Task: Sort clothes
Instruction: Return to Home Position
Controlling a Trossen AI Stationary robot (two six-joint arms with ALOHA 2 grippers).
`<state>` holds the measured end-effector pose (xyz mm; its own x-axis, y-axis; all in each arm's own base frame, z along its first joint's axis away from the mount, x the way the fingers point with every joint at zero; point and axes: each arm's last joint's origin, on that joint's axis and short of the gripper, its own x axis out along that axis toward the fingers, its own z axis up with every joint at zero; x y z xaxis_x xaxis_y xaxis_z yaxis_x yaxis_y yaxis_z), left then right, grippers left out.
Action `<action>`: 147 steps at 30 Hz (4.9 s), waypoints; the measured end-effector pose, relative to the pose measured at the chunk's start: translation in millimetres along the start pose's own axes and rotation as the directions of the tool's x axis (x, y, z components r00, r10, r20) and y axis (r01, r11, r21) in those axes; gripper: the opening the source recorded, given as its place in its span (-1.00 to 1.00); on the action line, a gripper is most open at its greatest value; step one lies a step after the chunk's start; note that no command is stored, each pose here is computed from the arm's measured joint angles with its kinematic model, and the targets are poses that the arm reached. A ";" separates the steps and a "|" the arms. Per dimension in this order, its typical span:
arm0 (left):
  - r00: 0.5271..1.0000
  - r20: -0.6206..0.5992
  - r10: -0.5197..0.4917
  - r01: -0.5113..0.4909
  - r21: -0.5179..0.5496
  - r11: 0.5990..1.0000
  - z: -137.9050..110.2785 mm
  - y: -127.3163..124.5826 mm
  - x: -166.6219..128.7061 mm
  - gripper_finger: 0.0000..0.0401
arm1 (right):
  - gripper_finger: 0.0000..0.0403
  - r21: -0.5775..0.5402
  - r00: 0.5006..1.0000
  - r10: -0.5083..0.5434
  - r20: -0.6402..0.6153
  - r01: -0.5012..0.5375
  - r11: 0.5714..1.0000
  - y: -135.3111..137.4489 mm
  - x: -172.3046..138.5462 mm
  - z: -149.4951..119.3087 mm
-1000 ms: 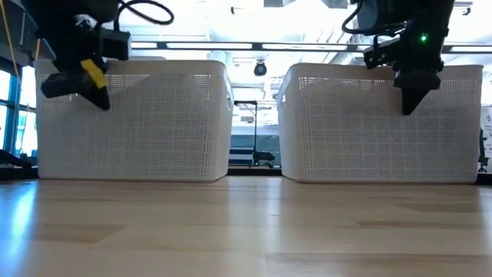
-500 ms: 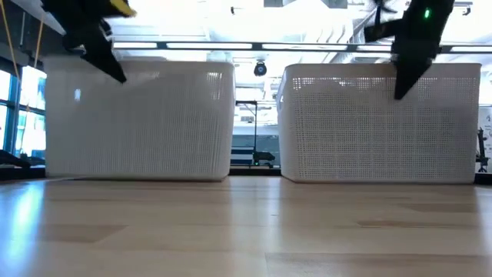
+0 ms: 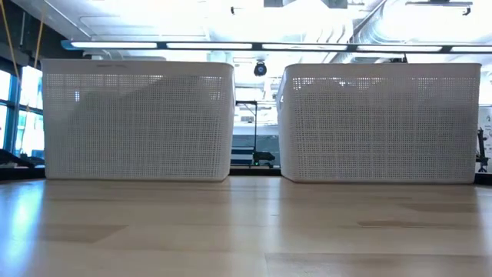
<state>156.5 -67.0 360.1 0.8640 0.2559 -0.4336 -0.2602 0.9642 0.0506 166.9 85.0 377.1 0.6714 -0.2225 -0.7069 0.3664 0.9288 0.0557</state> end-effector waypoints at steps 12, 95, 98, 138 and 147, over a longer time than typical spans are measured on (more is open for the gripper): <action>0.948 0.236 -0.215 0.227 -0.024 0.974 -9.2 -57.1 -49.3 -1.00 | -1.00 -0.264 0.849 0.486 0.207 -0.430 0.863 72.6 -45.7 -62.2; 0.837 0.446 -0.317 0.370 -0.034 0.928 -194.2 58.8 45.6 -1.00 | -1.00 -0.244 0.628 0.502 0.595 -0.454 0.857 -98.7 116.5 -173.6; 0.839 0.443 -0.316 0.357 -0.009 0.934 -194.3 58.8 45.8 -1.00 | -1.00 -0.232 0.652 0.398 0.645 -0.329 0.915 -103.8 117.5 -170.5; 0.841 0.444 -0.308 0.307 0.077 0.949 -194.3 59.0 45.9 -1.00 | -1.00 -0.438 0.649 0.442 0.619 -0.181 0.880 -112.7 121.4 -167.8; 0.842 0.444 -0.308 0.307 0.076 0.949 -194.3 59.0 45.9 -1.00 | -1.00 -0.439 0.649 0.442 0.619 -0.182 0.880 -112.7 121.4 -167.9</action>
<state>97.1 -11.8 168.4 0.9985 -0.0507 0.0187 0.0510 0.9986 -0.0162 99.1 3.1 166.6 0.9965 0.0831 0.0017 -0.0821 0.9879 -0.1319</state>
